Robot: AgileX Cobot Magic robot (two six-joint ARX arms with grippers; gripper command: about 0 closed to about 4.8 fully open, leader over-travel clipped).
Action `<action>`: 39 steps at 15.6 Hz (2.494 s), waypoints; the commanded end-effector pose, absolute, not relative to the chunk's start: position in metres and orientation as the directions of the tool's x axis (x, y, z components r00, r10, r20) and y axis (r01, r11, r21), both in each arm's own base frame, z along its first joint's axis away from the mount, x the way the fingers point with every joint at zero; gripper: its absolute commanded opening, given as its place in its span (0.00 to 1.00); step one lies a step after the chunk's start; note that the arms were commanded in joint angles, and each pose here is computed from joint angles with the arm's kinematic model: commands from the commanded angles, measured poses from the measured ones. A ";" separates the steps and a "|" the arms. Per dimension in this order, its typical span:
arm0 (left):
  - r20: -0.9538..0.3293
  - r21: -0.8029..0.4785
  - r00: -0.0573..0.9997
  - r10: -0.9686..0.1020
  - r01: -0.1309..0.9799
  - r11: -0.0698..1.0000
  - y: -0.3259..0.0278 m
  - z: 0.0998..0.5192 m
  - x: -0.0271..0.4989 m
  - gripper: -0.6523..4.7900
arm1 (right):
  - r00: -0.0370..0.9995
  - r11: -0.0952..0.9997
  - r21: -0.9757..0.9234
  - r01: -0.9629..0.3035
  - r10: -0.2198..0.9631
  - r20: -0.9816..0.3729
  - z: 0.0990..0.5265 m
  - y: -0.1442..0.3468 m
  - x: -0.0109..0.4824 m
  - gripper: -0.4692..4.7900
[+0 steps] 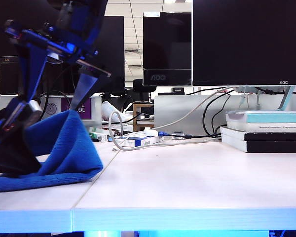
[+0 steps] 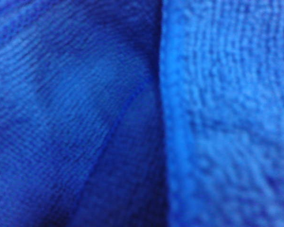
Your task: Wipe the table from right to left using the rag.
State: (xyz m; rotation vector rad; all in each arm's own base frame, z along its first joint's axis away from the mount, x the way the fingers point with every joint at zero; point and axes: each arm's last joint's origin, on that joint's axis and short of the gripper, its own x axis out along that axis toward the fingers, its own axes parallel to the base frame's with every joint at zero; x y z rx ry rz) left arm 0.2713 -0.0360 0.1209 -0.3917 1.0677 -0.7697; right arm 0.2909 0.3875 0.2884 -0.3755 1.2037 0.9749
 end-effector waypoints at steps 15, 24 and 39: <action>-0.575 -0.537 0.431 -0.696 0.443 0.718 -0.041 0.194 0.261 0.11 | 0.537 0.676 0.120 -0.727 0.669 -0.515 0.466 0.285 0.299 0.09; -0.372 -0.243 0.796 -0.478 0.414 0.877 -0.032 0.330 0.225 0.11 | 0.716 0.774 -0.027 -0.633 0.571 -0.402 0.519 0.224 0.264 0.09; 0.064 -0.052 0.966 -0.252 0.256 0.965 -0.009 0.379 0.042 0.11 | 0.784 0.786 -0.001 -0.618 0.616 0.073 0.621 0.083 0.098 0.09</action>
